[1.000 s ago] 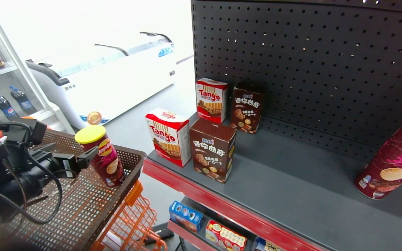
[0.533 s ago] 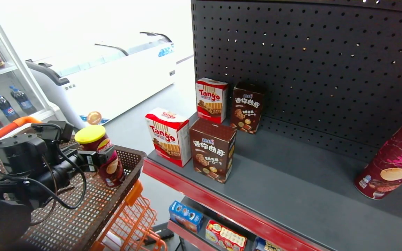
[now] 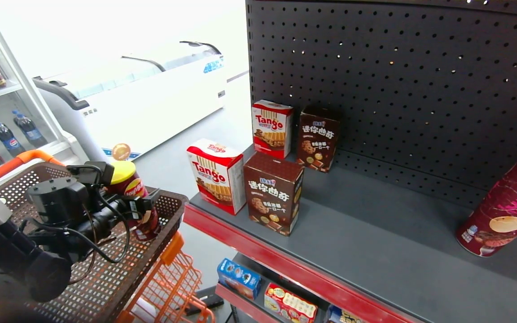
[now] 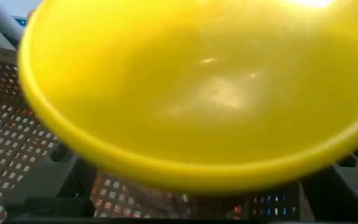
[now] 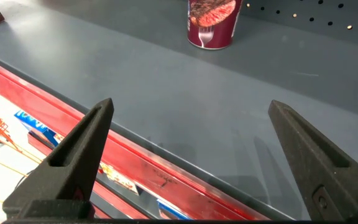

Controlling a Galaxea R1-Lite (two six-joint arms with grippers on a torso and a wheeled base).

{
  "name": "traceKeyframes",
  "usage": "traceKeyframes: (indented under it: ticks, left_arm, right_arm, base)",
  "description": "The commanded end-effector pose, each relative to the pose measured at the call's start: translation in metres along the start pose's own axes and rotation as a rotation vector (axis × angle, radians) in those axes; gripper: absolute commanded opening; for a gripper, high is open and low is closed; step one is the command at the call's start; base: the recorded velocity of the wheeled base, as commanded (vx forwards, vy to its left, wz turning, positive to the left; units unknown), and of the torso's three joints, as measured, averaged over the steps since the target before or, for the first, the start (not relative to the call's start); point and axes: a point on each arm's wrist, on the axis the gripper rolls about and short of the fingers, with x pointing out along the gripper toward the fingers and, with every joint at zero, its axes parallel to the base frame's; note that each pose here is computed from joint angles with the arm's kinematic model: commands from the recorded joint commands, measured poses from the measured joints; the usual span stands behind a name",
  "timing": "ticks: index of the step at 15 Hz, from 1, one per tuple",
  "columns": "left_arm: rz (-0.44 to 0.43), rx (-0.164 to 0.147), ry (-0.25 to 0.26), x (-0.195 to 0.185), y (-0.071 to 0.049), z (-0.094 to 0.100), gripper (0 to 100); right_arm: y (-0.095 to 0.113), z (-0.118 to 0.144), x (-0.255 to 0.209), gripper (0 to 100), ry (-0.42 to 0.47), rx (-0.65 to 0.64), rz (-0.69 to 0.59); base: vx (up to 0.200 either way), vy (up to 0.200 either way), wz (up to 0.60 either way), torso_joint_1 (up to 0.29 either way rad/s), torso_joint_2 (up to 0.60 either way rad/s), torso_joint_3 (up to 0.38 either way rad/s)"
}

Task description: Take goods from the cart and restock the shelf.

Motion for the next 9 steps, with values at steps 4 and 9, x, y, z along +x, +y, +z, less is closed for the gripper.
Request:
traceKeyframes:
  ticks: [4,9]
  left_arm:
    - [0.004,-0.001,0.019,0.024,0.003,-0.016,100]
    - [0.006,-0.002,0.004,0.031,0.004,-0.014,0]
  right_arm:
    - [0.0,0.0,0.0,100,0.001,0.0,0.001]
    - [0.0,0.0,0.0,100,0.0,0.0,0.001]
  base:
    - [0.0,0.0,0.0,0.0,0.0,0.0]
    - [0.0,0.0,0.0,0.0,0.0,0.0]
